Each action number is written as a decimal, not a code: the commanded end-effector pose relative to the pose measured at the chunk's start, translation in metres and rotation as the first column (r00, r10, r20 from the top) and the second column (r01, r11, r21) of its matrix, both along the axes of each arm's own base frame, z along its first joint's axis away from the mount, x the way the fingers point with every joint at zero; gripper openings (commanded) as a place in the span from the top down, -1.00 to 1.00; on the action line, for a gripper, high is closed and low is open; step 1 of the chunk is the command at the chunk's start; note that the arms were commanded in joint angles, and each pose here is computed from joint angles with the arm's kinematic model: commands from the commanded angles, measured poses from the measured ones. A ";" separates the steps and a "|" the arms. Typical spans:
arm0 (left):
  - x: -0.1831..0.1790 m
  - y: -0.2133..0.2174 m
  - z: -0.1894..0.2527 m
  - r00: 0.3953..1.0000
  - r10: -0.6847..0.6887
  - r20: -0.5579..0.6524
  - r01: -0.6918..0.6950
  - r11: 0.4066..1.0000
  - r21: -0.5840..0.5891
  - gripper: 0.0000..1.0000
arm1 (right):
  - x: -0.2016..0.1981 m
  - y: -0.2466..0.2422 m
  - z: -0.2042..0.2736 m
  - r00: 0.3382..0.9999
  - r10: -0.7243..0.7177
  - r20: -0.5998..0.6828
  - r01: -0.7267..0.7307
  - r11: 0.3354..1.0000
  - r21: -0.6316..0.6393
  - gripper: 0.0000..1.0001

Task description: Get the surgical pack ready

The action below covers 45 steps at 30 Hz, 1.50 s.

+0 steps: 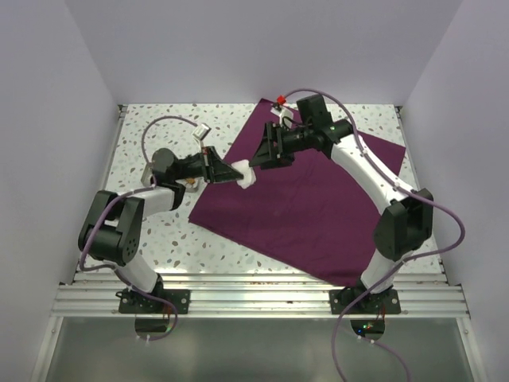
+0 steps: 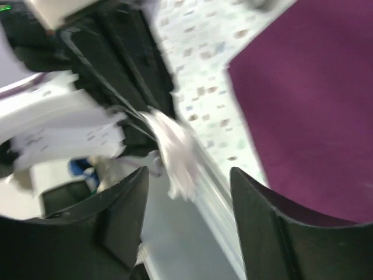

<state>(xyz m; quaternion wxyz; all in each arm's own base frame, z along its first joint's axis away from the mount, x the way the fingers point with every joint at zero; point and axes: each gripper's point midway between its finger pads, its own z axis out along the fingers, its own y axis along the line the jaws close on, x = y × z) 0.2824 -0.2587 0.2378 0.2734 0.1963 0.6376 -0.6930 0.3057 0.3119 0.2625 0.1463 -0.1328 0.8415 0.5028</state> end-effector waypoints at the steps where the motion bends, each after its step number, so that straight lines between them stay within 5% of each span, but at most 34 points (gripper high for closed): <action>1: 0.040 0.040 -0.003 0.973 0.229 0.010 -0.229 0.973 0.021 1.00 | 0.032 -0.041 -0.027 0.986 -0.149 0.071 0.164 0.938 -0.306 -0.35; 5: 0.087 0.100 -0.054 0.856 0.514 -0.058 -0.484 0.835 0.260 1.00 | 0.039 -0.078 -0.063 0.976 -0.211 0.051 0.207 0.834 -0.511 -0.46; 11: 0.125 0.208 -0.096 0.602 0.783 -0.155 -0.691 0.608 0.391 1.00 | 0.035 -0.077 -0.082 0.977 -0.214 -0.027 0.173 0.852 -0.494 -0.48; 16: 0.137 0.243 -0.131 0.435 0.880 -0.193 -0.697 0.464 0.547 1.00 | 0.040 -0.080 -0.087 0.977 -0.212 -0.036 0.165 0.846 -0.508 -0.49; 21: 0.134 0.251 -0.155 0.332 0.909 -0.250 -0.674 0.415 0.611 1.00 | 0.045 -0.085 -0.091 0.972 -0.228 -0.052 0.173 0.851 -0.496 -0.49; 28: 0.140 0.263 -0.167 0.233 0.938 -0.256 -0.656 0.346 0.671 1.00 | 0.052 -0.085 -0.093 0.969 -0.236 -0.067 0.176 0.858 -0.483 -0.50; 33: 0.140 0.260 -0.184 0.217 0.929 -0.301 -0.628 0.369 0.685 0.96 | 0.054 -0.086 -0.098 0.966 -0.241 -0.091 0.171 0.864 -0.473 -0.50; 34: 0.140 0.257 -0.185 0.224 0.922 -0.315 -0.623 0.385 0.681 0.57 | 0.054 -0.085 -0.098 0.966 -0.240 -0.093 0.170 0.866 -0.470 -0.50; 37: 0.140 0.253 -0.179 0.244 0.924 -0.293 -0.607 0.381 0.698 0.00 | 0.056 -0.086 -0.097 0.965 -0.244 -0.091 0.175 0.866 -0.469 -0.50; 41: 0.121 0.253 -0.176 0.245 0.936 -0.253 -0.555 0.349 0.755 -0.08 | 0.055 -0.085 -0.099 0.964 -0.244 -0.103 0.171 0.870 -0.463 -0.50; 45: 0.102 0.266 -0.168 0.195 0.964 -0.179 -0.518 0.256 0.816 -0.15 | 0.054 -0.084 -0.102 0.962 -0.246 -0.116 0.168 0.873 -0.458 -0.50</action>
